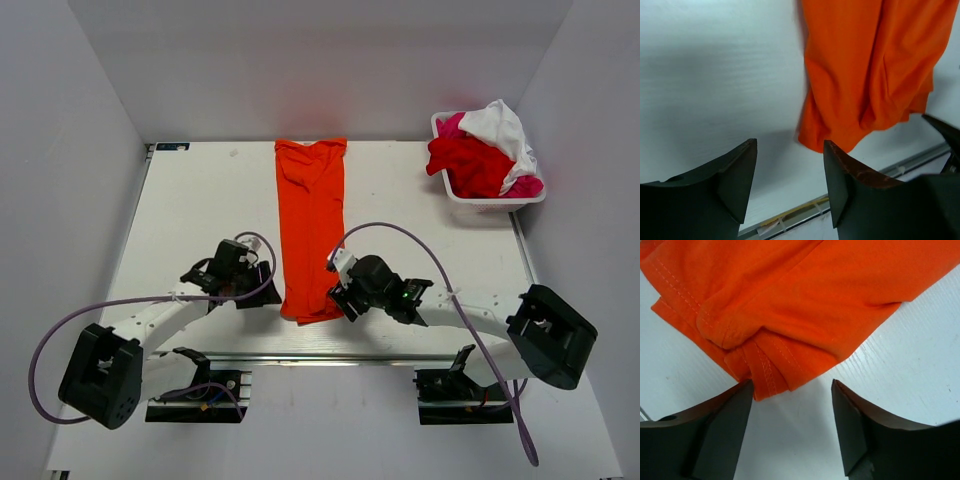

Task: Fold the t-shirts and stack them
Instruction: Rotate the tshirt 100 degrees, then grab the bottom of the folded rectangular tshirt with both arms

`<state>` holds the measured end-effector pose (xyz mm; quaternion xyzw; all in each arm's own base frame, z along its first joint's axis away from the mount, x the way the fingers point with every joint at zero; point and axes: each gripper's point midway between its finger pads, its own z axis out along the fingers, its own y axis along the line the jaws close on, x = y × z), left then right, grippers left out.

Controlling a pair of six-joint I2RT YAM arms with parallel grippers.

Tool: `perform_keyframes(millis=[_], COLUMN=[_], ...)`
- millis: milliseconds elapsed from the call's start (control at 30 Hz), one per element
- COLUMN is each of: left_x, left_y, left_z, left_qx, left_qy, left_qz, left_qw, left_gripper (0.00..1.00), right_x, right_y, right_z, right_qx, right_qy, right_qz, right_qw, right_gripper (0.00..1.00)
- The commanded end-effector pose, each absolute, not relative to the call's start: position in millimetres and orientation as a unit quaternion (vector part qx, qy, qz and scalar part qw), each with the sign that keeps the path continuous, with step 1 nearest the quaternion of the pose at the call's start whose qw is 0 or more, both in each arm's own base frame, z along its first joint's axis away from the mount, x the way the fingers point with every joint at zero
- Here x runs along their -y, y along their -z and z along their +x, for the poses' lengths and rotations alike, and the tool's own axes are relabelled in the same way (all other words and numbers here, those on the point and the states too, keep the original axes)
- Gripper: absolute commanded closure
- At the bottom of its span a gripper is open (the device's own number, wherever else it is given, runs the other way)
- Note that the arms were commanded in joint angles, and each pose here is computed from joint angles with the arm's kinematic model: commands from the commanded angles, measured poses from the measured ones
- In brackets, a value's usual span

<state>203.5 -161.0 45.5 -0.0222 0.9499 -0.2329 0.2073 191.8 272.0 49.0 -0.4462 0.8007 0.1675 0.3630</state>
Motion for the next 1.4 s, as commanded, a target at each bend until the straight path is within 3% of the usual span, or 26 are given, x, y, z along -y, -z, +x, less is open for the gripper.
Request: perform_keyframes(millis=[0, 133, 300, 400, 433, 533, 700, 733, 767, 1133, 1367], left_x=[186, 193, 198, 201, 198, 199, 210, 210, 213, 221, 236], left_y=[-54, -49, -33, -23, -19, -9, -3, -3, -5, -73, -85], left_z=[196, 186, 181, 182, 183, 181, 177, 177, 177, 203, 249], left_qx=[-0.931, -0.931, -0.933, -0.939, -0.943, -0.950, -0.948, -0.948, -0.948, -0.930, -0.940], left_qy=[0.300, 0.304, 0.303, 0.287, 0.278, 0.261, 0.272, 0.272, 0.274, 0.280, 0.250], left_qz=[0.000, 0.014, 0.018, 0.022, 0.019, 0.022, 0.034, 0.034, 0.040, 0.054, 0.040], left_qw=[0.209, 0.202, 0.193, 0.186, 0.184, 0.170, 0.160, 0.160, 0.159, 0.230, 0.228], left_gripper=[0.37, 0.40, 0.40, 0.47, 0.49, 0.62, 1.00, 1.00, 1.00, 1.00, 1.00], right_x=[-282, -280, -275, -274, -274, -276, -279, -280, -280, -286, -278], right_y=[-52, -43, -30, -30, -28, -26, -18, -18, -20, -85, -97], right_z=[200, 198, 190, 187, 186, 179, 172, 172, 174, 185, 239], right_qx=[-0.800, -0.816, -0.827, -0.830, -0.831, -0.829, -0.835, -0.836, -0.837, -0.806, -0.826], right_qy=[-0.182, -0.185, -0.188, -0.195, -0.198, -0.217, -0.232, -0.233, -0.234, -0.269, -0.153], right_qz=[-0.419, -0.397, -0.390, -0.381, -0.379, -0.377, -0.371, -0.367, -0.362, -0.327, -0.299], right_qw=[0.389, 0.378, 0.360, 0.357, 0.355, 0.351, 0.334, 0.334, 0.337, 0.413, 0.452], right_gripper=[0.32, 0.43, 0.44, 0.48, 0.54, 0.64, 0.88, 0.97, 1.00, 1.00, 1.00])
